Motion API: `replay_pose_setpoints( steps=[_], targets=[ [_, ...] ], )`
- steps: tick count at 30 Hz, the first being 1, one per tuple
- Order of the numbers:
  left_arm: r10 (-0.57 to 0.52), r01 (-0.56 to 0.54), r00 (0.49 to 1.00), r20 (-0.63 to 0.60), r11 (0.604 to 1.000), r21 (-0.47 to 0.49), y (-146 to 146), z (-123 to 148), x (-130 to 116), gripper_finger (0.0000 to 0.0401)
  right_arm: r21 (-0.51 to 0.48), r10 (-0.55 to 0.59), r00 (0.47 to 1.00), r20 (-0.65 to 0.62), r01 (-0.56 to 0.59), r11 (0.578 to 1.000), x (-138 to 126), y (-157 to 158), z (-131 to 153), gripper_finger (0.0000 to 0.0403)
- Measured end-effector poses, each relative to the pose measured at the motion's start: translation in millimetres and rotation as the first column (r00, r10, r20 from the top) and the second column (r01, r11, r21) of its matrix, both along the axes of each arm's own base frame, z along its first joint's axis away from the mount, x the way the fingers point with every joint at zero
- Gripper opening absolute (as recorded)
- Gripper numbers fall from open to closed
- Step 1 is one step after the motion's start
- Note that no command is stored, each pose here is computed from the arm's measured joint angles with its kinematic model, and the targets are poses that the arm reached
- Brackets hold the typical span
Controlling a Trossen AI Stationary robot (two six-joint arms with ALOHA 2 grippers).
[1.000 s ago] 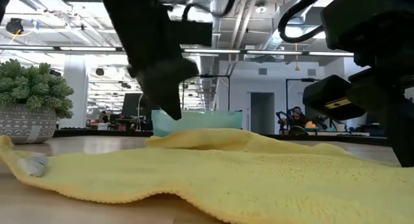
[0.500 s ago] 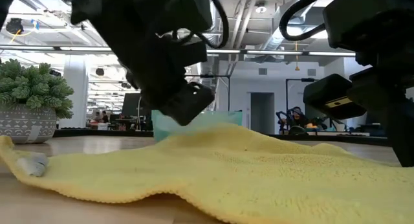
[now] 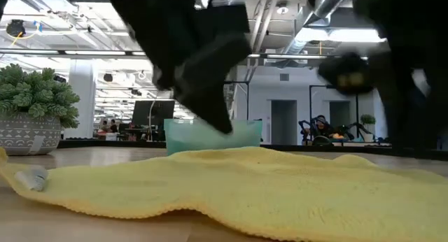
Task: Fold microfiber towels
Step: Fold the yellow microfiber cloth
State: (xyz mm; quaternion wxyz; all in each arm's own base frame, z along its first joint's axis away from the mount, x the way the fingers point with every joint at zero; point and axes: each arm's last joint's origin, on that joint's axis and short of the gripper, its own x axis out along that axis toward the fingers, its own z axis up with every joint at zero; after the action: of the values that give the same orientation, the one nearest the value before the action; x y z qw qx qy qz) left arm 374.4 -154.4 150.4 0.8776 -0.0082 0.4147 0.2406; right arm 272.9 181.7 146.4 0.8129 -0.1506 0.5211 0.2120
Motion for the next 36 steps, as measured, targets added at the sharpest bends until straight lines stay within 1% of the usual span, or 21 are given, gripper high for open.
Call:
replay_pose_setpoints(
  steps=[3, 4, 6, 9, 11, 13, 15, 16, 18, 19, 20, 21, 22, 25, 26, 28, 30, 32, 34, 36],
  targets=[
    [-0.093, 0.085, 0.992, -0.081, 0.991, -0.101, -5.1, -21.8, 1.5, 0.0000, -0.030, -0.021, 0.993, 0.114, 0.025, 0.999, -9.9, -4.1, 21.5, 0.0062],
    [-0.112, 0.100, 0.988, -0.110, 0.989, -0.109, -5.4, -27.6, 0.8, 0.0000, -0.043, -0.042, 0.989, 0.141, 0.049, 0.998, -13.7, -7.6, 23.5, 0.0058],
    [-0.140, 0.119, 0.981, -0.136, 0.981, -0.153, -6.5, -30.9, 1.9, 0.0000, -0.075, -0.092, 0.982, 0.164, 0.106, 0.992, -22.1, -19.3, 22.0, 0.0051],
    [-0.144, 0.116, 0.974, -0.174, 0.980, -0.162, -5.9, -35.2, -0.1, 0.0000, -0.049, -0.182, 0.963, 0.201, 0.195, 0.979, -26.7, -41.4, 12.5, 0.0042],
    [-0.144, 0.115, 0.972, -0.186, 0.981, -0.159, -5.2, -32.7, -1.8, 0.0000, -0.058, -0.241, 0.955, 0.173, 0.254, 0.965, -30.8, -58.1, -0.6, 0.0037],
    [-0.153, 0.123, 0.964, -0.216, 0.982, -0.147, -3.7, -30.9, -5.3, 0.0000, -0.041, -0.314, 0.941, 0.129, 0.322, 0.946, -32.7, -73.0, -10.1, 0.0032],
    [-0.161, 0.135, 0.959, -0.234, 0.983, -0.120, -2.1, -26.6, -7.8, 0.0000, -0.033, -0.390, 0.919, 0.055, 0.392, 0.919, -36.9, -86.3, -17.9, 0.0028],
    [-0.146, 0.128, 0.956, -0.255, 0.988, -0.087, -0.1, -25.1, -11.0, 0.0000, -0.027, -0.424, 0.906, 0.007, 0.424, 0.905, -39.5, -91.1, -20.8, 0.0026],
    [-0.088, 0.092, 0.952, -0.292, 0.996, 0.002, 5.3, -22.2, -18.6, 0.0000, 0.035, -0.482, 0.874, -0.065, 0.485, 0.874, -40.5, -94.2, -21.7, 0.0023],
    [-0.053, 0.068, 0.955, -0.292, 0.997, 0.041, 7.5, -20.7, -20.8, 0.0000, 0.070, -0.495, 0.861, -0.112, 0.504, 0.861, -41.6, -93.4, -21.7, 0.0022],
    [-0.028, 0.050, 0.960, -0.278, 0.996, 0.073, 8.3, -17.5, -22.3, 0.0000, 0.104, -0.491, 0.857, -0.157, 0.509, 0.855, -42.9, -91.0, -21.8, 0.0022],
    [-0.013, 0.039, 0.965, -0.263, 0.995, 0.095, 8.6, -13.0, -23.3, 0.0000, 0.130, -0.470, 0.864, -0.182, 0.495, 0.859, -44.0, -87.4, -21.8, 0.0022],
    [-0.007, 0.036, 0.968, -0.250, 0.993, 0.110, 7.5, -8.6, -23.3, 0.0000, 0.155, -0.436, 0.881, -0.185, 0.464, 0.872, -44.3, -83.2, -21.2, 0.0023],
    [-0.047, 0.076, 0.968, -0.248, 0.991, 0.109, -2.8, -3.6, -24.9, 0.0000, 0.184, -0.300, 0.946, -0.120, 0.318, 0.930, -46.2, -72.5, -18.0, 0.0028],
    [-0.069, 0.097, 0.965, -0.253, 0.991, 0.096, -6.9, -3.2, -25.6, 0.0000, 0.198, -0.266, 0.961, -0.075, 0.276, 0.941, -45.0, -69.2, -14.7, 0.0029],
    [-0.101, 0.123, 0.963, -0.250, 0.989, 0.076, -15.3, -1.4, -27.5, 0.0000, 0.211, -0.239, 0.971, 0.021, 0.230, 0.950, -42.9, -64.8, -5.1, 0.0030],
    [-0.130, 0.148, 0.957, -0.260, 0.988, 0.050, -22.2, -1.7, -30.8, 0.0000, 0.193, -0.252, 0.965, 0.070, 0.235, 0.953, -42.4, -65.3, -0.4, 0.0028],
    [-0.159, 0.166, 0.948, -0.274, 0.986, 0.004, -28.2, -3.0, -34.0, 0.0000, 0.175, -0.290, 0.954, 0.077, 0.273, 0.946, -42.9, -68.4, 0.4, 0.0025],
    [-0.180, 0.175, 0.940, -0.292, 0.984, -0.041, -32.5, -7.4, -35.5, 0.0000, 0.163, -0.333, 0.942, 0.042, 0.322, 0.933, -44.3, -72.0, -1.5, 0.0021],
    [-0.195, 0.184, 0.928, -0.317, 0.981, -0.064, -33.6, -13.6, -39.9, 0.0000, 0.143, -0.378, 0.926, -0.020, 0.376, 0.915, -46.1, -74.5, -7.8, 0.0019]
  ],
)
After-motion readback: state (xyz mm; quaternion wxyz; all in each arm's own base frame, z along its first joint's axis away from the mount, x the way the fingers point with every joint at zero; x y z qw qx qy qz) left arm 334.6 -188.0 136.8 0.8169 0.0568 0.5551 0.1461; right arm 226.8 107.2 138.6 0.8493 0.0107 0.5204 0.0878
